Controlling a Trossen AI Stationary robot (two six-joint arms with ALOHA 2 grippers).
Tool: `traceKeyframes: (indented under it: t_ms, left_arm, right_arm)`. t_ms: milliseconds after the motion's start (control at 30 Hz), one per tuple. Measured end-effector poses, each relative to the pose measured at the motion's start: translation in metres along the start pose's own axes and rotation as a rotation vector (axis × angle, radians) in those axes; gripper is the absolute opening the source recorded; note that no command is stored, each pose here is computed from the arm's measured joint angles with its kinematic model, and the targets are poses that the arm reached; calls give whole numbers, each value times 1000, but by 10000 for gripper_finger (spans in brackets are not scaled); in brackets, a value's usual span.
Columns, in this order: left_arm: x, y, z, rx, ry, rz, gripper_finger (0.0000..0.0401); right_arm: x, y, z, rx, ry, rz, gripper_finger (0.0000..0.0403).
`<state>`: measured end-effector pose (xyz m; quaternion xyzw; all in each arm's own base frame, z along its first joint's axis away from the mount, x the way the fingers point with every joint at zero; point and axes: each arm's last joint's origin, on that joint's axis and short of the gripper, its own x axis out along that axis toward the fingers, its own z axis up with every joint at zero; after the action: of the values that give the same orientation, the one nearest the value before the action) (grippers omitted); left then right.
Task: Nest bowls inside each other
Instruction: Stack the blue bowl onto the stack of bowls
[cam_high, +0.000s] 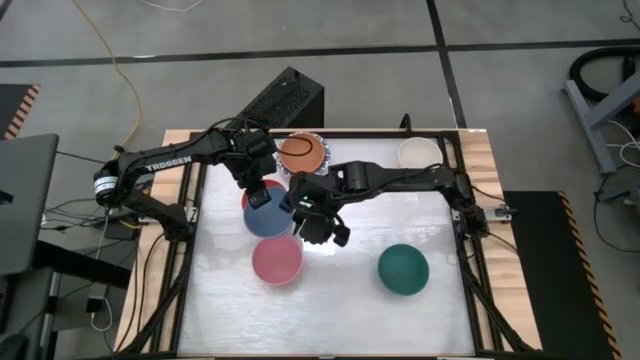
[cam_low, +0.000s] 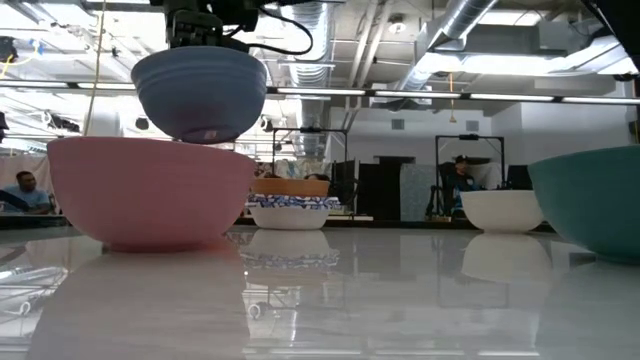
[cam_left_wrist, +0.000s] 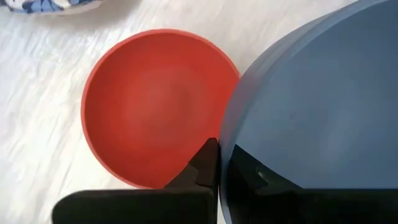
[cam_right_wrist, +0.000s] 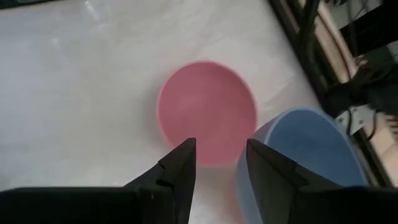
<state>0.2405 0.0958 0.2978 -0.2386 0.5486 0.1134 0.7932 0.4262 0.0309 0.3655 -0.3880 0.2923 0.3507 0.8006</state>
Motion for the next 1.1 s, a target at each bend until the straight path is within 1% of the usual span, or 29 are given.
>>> traceKeyframes:
  t_ms: [33,100,200,367,500,833,900,1100]
  left_arm:
    - [0,0,0,9,-3,-1,0]
    - [0,0,1,22,-6,4,0]
    - [0,1,0,24,-6,27,0]
    - [0,1,0,33,-3,29,0]
    - [0,3,-3,38,25,82,0]
    - [0,2,-3,64,25,50,0]
    - [0,2,-3,75,28,48,0]
    - [0,1,-4,113,37,57,0]
  right_arm:
    - [5,0,-2,4,7,12,164]
    - [12,-3,-3,-3,4,0,164]
    - [26,-4,-9,0,51,4,164]
    - [40,-9,-14,-55,80,-27,164]
    - [50,-9,-19,-70,131,-30,164]
    - [44,-7,-14,-81,180,-61,164]
    - [43,-8,-14,-83,190,-76,164]
    - [44,-6,-11,-88,189,-71,164]
